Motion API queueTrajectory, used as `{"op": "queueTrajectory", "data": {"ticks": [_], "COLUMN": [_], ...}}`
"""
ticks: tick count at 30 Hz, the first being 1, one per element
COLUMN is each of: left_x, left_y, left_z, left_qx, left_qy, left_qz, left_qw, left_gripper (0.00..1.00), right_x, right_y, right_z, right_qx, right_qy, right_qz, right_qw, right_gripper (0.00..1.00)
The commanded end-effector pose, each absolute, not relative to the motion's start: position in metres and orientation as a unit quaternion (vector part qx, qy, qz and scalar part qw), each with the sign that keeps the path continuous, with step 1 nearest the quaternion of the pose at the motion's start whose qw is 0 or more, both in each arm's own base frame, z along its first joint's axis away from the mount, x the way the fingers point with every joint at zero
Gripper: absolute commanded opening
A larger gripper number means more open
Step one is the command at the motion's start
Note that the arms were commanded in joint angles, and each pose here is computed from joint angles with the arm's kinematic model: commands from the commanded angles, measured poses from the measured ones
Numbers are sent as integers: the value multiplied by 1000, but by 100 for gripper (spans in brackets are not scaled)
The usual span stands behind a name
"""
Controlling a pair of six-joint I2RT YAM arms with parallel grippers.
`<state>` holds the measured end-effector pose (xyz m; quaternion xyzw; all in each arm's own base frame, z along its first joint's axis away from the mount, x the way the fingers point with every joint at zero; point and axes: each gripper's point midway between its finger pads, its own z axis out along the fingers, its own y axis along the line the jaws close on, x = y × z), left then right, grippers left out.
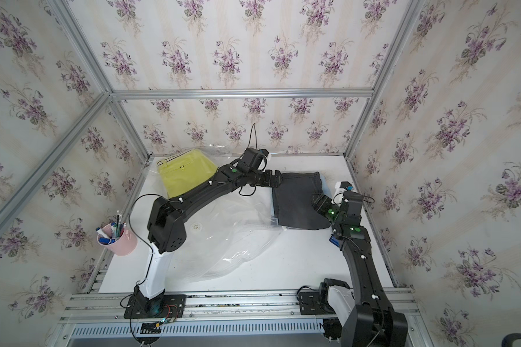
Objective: Take the trousers out of the vacuum bag
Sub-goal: Place the trousers at the center of the board, then open the vacuum bag at the center of the board.
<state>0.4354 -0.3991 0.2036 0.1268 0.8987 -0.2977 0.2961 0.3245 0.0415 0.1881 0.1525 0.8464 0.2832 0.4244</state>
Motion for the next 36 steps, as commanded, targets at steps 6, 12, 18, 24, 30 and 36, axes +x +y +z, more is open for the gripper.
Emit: {"op": "queueTrajectory", "data": {"ticks": [6,12,18,24,30,36], "left_x": [351,268,202,185,195,212], "left_y": [-315,-265,-232,-216,-228,-243], "left_z": [219,199,185,170,154,145], "left_qx": [178,214,246,246,246,232], "left_qy": [915,925,924,923,924,933], "left_qz": [-203,-123,-17,54,74,46], "left_qw": [300,289,291,291,285,272], "left_gripper": [100,100,100,100,96,66], "right_x": [308,303,314,286,237,196], "right_y": [113,120,117,141,162,180], "right_z": [160,109,125,176,187,197], "right_qx": [61,80,82,29,-14,-29], "right_qy": [873,896,885,846,831,807], "right_qz": [320,314,310,396,447,498], "right_qw": [362,303,336,357,331,315], "right_gripper": [67,60,61,64,64,64]}}
